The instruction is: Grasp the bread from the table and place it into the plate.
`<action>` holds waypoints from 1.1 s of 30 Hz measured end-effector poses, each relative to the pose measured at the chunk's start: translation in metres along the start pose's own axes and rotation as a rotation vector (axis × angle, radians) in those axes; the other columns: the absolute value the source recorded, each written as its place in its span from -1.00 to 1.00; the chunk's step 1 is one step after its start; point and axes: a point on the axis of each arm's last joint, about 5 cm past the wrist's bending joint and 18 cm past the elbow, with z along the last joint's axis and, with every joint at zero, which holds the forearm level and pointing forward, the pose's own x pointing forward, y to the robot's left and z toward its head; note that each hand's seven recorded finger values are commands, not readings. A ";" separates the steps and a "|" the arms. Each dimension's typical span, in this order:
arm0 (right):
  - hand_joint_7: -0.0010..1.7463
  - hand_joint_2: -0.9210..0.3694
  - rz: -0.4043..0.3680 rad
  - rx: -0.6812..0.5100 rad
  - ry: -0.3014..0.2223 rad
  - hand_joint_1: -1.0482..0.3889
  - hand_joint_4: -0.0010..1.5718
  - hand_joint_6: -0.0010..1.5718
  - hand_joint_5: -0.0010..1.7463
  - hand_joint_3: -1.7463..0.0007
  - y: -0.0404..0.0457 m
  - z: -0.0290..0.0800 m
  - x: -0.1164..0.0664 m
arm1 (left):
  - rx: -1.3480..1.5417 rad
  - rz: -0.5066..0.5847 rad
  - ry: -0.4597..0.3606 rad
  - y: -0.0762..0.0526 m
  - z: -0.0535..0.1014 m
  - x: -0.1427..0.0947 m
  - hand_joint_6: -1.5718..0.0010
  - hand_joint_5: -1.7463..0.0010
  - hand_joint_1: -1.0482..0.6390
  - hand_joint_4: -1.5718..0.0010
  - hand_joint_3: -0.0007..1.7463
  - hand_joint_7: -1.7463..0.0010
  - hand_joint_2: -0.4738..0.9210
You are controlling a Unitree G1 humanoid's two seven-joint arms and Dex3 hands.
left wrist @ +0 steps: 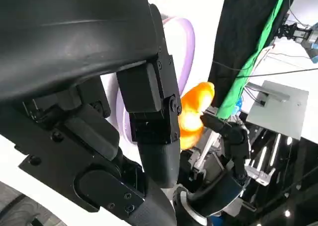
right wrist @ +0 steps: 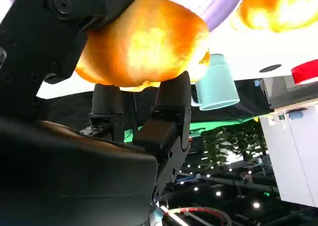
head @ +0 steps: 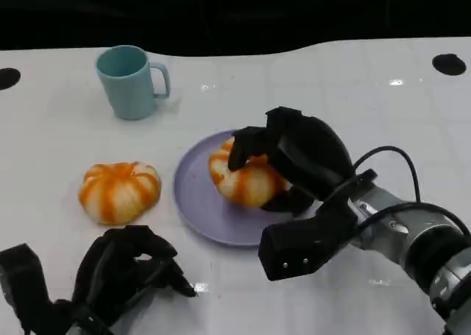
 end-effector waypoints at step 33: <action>-0.98 -1.00 0.209 -0.010 0.070 -0.56 -0.80 -0.65 -0.67 0.66 -0.0233 -0.007 0.003 | 0.009 -0.008 -0.009 -0.001 0.001 -0.001 -1.00 0.32 -1.00 -1.00 -1.00 0.59 0.55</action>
